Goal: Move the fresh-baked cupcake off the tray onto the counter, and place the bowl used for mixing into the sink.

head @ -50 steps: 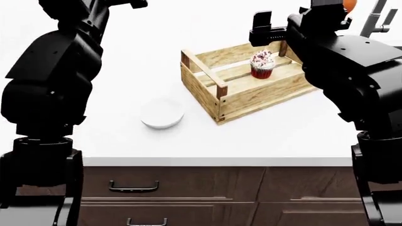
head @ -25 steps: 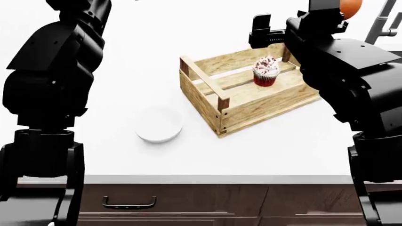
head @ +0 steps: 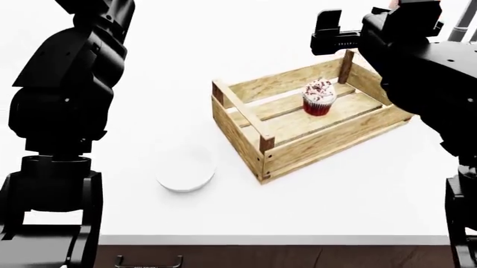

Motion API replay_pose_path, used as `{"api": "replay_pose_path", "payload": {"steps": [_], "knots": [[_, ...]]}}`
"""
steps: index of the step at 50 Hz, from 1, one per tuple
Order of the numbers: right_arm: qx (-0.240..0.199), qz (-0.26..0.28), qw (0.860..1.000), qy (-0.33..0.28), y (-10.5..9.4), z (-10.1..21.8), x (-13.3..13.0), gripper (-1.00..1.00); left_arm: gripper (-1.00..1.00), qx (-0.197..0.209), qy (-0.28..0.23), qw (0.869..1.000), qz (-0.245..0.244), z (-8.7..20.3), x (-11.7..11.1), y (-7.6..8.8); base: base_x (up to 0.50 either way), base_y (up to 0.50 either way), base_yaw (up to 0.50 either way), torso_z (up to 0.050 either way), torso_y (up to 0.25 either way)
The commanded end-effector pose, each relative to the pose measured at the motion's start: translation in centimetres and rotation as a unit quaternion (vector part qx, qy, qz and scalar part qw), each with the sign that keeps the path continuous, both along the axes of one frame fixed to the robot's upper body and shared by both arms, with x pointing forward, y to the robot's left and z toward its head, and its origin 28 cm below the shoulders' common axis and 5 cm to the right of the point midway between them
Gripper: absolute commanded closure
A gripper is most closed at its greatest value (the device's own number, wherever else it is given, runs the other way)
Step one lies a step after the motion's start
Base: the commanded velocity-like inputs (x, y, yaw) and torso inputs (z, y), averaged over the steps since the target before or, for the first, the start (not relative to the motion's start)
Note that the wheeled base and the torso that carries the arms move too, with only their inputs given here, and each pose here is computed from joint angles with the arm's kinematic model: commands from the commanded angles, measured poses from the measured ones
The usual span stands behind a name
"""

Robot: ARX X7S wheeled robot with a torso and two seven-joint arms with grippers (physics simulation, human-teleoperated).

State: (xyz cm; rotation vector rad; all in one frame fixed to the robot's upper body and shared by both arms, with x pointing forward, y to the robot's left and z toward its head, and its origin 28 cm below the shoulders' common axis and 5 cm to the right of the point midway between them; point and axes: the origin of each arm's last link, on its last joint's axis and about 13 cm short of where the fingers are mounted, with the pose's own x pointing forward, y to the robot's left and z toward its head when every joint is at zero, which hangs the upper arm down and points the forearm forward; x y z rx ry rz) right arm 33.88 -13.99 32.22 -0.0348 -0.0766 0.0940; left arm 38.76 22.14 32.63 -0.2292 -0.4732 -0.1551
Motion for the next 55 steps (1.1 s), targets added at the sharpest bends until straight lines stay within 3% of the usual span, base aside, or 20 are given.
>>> {"api": "replay_pose_path", "payload": {"steps": [1, 7, 11, 16, 30, 31, 38, 51, 55], "knots": [[-0.006, 0.003, 1.0, -0.002, -0.1, 0.6, -0.9, -1.0, -1.0, -0.001, -0.012, 1.0, -0.009, 0.2, 0.0, -0.1, 0.13, 0.0, 0.0, 0.05, 0.0], [-0.005, 0.005, 1.0, 0.0, 0.2, 0.2, 0.0, -1.0, -1.0, 0.001, -0.012, 1.0, -0.011, 0.3, 0.0, -0.2, 0.13, 0.0, 0.0, 0.05, 0.0], [-0.007, 0.006, 1.0, 0.005, 1.2, -1.9, 4.1, -1.0, -1.0, 0.001, -0.013, 1.0, -0.013, 0.3, -0.1, -0.2, 0.13, 0.0, 0.0, 0.05, 0.0], [-0.005, 0.008, 1.0, 0.007, 1.5, -2.9, 5.5, -1.0, -1.0, 0.003, -0.015, 1.0, -0.015, 0.3, -0.1, -0.2, 0.13, 0.0, 0.0, 0.05, 0.0], [-0.009, 0.007, 1.0, 0.019, 1.2, -3.4, 3.8, -1.0, -1.0, 0.005, -0.022, 1.0, -0.013, 0.4, -0.2, -0.2, 0.13, 0.0, 0.0, 0.05, 0.0], [-0.009, 0.007, 1.0, 0.021, 1.1, -3.4, 3.5, -1.0, -1.0, 0.009, -0.006, 1.0, -0.005, 0.1, 0.0, -0.2, 0.13, 0.0, 0.0, 0.029, 0.0], [-0.004, 0.007, 1.0, 0.02, 0.9, -3.0, 2.3, -1.0, -1.0, 0.015, 0.002, 1.0, -0.003, 0.2, -0.1, -0.2, 0.13, 0.0, 0.0, 0.0, 0.0], [-0.004, 0.012, 1.0, 0.015, 1.0, -2.8, 2.6, -1.0, -1.0, 0.018, 0.001, 1.0, -0.007, 0.2, -0.1, -0.3, 0.13, 0.0, 0.0, 0.0, 0.0], [-0.035, 0.034, 0.999, 0.015, 1.2, -2.8, 2.5, -1.0, -1.0, 0.017, 0.0, 1.0, -0.008, 0.2, -0.1, -0.4, 0.03, 0.0, 0.0, 0.0, 0.0]]}}
